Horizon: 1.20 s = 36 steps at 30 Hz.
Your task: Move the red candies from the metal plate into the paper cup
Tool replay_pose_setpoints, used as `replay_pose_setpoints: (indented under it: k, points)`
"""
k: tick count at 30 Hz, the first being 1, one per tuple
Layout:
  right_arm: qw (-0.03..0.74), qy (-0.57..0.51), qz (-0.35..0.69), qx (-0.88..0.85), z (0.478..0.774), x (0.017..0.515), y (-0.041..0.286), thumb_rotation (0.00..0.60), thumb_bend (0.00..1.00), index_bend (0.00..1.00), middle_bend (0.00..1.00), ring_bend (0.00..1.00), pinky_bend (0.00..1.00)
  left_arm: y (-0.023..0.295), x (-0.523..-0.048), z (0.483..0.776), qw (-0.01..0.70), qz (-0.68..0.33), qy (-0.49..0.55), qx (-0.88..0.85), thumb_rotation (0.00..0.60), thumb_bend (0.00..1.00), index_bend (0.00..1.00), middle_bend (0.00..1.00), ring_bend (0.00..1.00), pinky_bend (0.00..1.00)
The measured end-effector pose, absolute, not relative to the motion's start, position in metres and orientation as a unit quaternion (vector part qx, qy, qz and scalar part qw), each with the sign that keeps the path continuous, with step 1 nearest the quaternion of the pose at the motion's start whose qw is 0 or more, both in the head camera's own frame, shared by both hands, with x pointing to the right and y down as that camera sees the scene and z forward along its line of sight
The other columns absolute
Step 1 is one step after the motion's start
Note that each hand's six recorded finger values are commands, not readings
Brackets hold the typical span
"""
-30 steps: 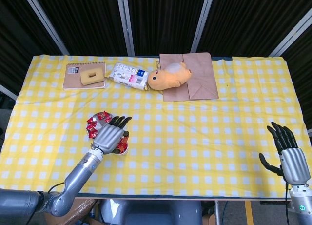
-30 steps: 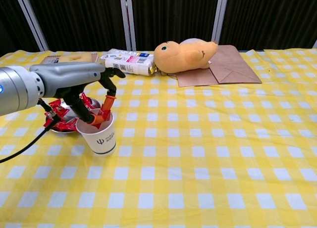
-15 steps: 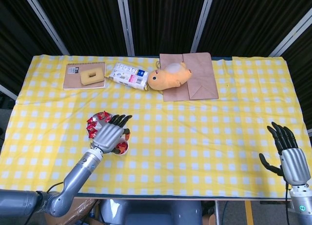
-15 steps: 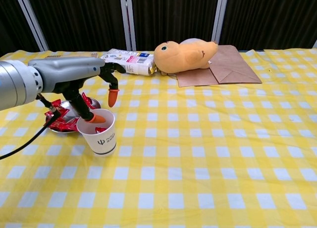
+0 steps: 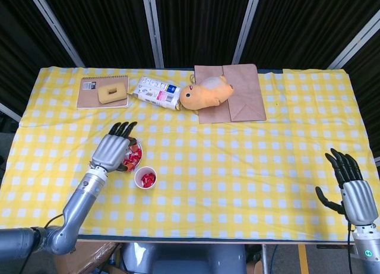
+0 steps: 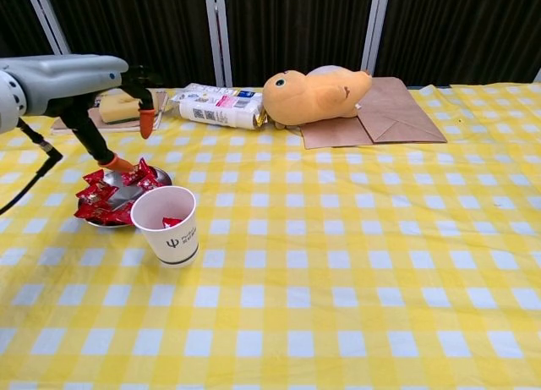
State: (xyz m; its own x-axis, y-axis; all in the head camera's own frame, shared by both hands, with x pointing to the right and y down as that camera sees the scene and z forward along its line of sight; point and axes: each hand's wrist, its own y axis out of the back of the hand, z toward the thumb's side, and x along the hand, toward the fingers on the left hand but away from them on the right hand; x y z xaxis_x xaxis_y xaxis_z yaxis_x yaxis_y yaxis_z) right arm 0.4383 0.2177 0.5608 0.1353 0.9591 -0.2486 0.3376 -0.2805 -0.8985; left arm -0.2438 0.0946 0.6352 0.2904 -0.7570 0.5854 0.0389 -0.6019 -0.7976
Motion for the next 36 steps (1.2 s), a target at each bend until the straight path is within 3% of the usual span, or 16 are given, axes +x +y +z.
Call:
replay_pose_setpoints:
  k: [8,21,36]
  points:
    - [0.351,-0.484,0.444,-0.667,0.562,0.438,0.218,0.600,0.42,0.00,0.00,0.00,0.00,0.086,-0.275,0.663,0.349,-0.593,0.240,-0.685,0.600,0.20,0.46,0.00,0.00,0.00]
    - [0.350,-0.485,0.445,-0.667,0.563,0.438,0.217,0.600,0.42,0.00,0.00,0.00,0.00,0.102,-0.257,0.701,0.348,-0.599,0.189,-0.696,0.600,0.20,0.46,0.00,0.00,0.00]
    - [0.348,-0.485,0.443,-0.668,0.562,0.438,0.218,0.600,0.42,0.00,0.00,0.00,0.00,0.106,-0.249,0.708,0.340,-0.595,0.192,-0.703,0.600,0.20,0.45,0.00,0.00,0.00]
